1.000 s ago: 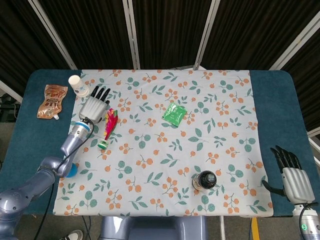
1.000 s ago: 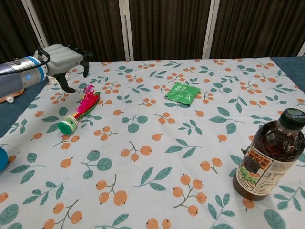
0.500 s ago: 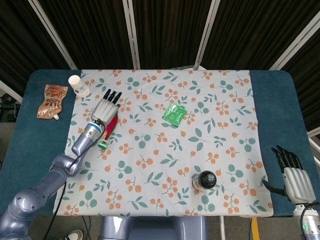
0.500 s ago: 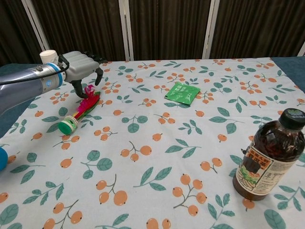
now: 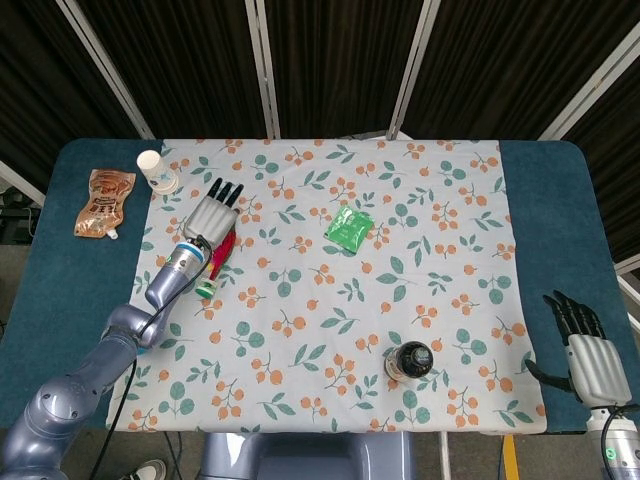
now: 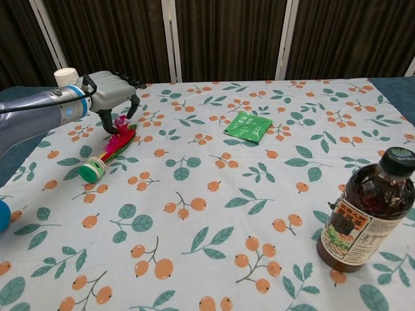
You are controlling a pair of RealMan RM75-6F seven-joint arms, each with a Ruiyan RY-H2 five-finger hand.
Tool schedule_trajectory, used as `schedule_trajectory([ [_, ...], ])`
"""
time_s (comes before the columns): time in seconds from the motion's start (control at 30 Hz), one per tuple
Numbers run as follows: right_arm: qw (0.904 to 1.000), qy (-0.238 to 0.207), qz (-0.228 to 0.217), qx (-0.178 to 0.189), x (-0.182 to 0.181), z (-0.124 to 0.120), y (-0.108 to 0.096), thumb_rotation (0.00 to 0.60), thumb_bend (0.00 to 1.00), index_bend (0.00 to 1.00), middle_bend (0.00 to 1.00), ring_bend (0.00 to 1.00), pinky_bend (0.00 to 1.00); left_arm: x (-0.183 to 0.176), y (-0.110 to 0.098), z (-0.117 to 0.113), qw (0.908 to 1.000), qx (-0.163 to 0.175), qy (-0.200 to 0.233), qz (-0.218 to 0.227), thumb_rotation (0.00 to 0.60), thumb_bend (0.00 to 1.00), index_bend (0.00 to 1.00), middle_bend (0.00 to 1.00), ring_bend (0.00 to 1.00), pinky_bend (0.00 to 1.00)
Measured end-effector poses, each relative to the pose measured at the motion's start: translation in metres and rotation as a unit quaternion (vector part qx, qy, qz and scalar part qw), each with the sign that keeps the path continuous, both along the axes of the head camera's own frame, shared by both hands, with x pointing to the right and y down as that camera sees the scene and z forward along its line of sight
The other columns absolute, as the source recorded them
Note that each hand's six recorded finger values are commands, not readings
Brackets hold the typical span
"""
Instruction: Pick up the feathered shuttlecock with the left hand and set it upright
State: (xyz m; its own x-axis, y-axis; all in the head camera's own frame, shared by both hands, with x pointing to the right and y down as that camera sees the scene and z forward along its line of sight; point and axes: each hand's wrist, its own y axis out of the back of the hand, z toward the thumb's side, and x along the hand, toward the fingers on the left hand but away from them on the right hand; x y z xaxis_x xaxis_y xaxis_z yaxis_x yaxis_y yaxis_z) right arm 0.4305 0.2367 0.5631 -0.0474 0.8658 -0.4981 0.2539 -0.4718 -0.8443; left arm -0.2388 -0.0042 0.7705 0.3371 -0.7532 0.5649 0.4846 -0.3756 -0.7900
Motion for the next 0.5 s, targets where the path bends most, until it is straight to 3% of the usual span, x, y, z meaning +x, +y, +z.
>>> schedule_trajectory([
  [0.5, 1.0, 0.0, 0.001, -0.001, -0.0006, 0.0006, -0.0002, 0.6, 0.13, 0.08, 0.0, 0.0, 0.0, 0.0026, 0.0096, 0.0086, 0.9998, -0.019, -0.005, -0.001, 0.6, 0.26, 0.47, 0.0, 0.0, 0.0],
])
